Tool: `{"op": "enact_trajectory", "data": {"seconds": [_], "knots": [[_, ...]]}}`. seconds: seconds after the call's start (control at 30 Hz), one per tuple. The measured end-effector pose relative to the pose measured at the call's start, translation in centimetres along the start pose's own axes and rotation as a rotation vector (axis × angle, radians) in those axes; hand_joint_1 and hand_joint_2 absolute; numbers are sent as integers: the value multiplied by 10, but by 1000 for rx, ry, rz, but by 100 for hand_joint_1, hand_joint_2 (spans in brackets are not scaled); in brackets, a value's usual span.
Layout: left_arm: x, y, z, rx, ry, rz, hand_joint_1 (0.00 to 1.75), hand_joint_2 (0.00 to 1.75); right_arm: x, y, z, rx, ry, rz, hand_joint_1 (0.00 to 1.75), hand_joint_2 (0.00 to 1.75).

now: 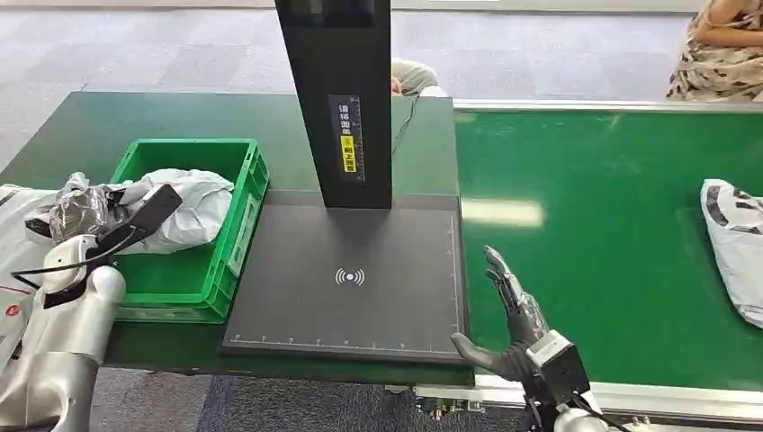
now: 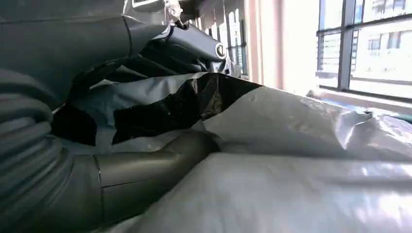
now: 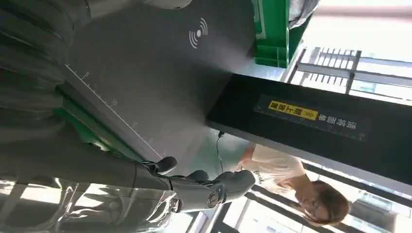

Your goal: Moved the parcel from conveyor to table for the left to box.

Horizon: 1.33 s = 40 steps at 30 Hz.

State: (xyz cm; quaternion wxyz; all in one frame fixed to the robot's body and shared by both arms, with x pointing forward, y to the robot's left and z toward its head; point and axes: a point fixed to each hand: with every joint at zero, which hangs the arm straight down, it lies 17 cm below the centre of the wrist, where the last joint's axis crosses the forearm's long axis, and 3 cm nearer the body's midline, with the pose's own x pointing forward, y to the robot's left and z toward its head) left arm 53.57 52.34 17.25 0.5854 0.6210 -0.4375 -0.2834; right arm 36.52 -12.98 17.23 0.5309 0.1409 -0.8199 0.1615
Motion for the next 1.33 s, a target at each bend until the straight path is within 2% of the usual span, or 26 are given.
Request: {"op": "enact_trajectory", "data": {"seconds": [0.2,0.27,0.37,0.5,0.67,0.7,0.77,0.83,1.0,1.17,1.33], "knots": [[1,-1,-6,-10,-13,95,0,175,0,3,0,5,5,-9,0,175],[8,8,-6,37,-46,154,0,175,1,4,0,5,4,-11,0,175],[29,47,0,198,-158,309,0,175,1,6,1,8,4,-4,0,175],[62,81,27,326,-313,541,0,175,3,5,0,1,-2,1,0,175],[97,88,76,333,-439,819,0,175,6,2,0,-16,-15,8,0,175],[109,83,86,281,-466,917,0,175,7,1,0,-19,-19,8,0,175],[143,59,116,59,-534,1165,0,175,10,0,0,-25,-31,5,0,175],[178,40,158,-162,-633,1360,0,175,11,0,1,-23,-37,4,0,175],[235,13,250,-519,-767,1620,0,175,10,2,2,-15,-38,-2,0,175],[266,-2,302,-683,-778,1697,0,175,6,7,3,-1,-28,-12,0,175],[277,-9,327,-744,-772,1729,0,175,5,14,-2,22,-29,-19,0,175]]}}
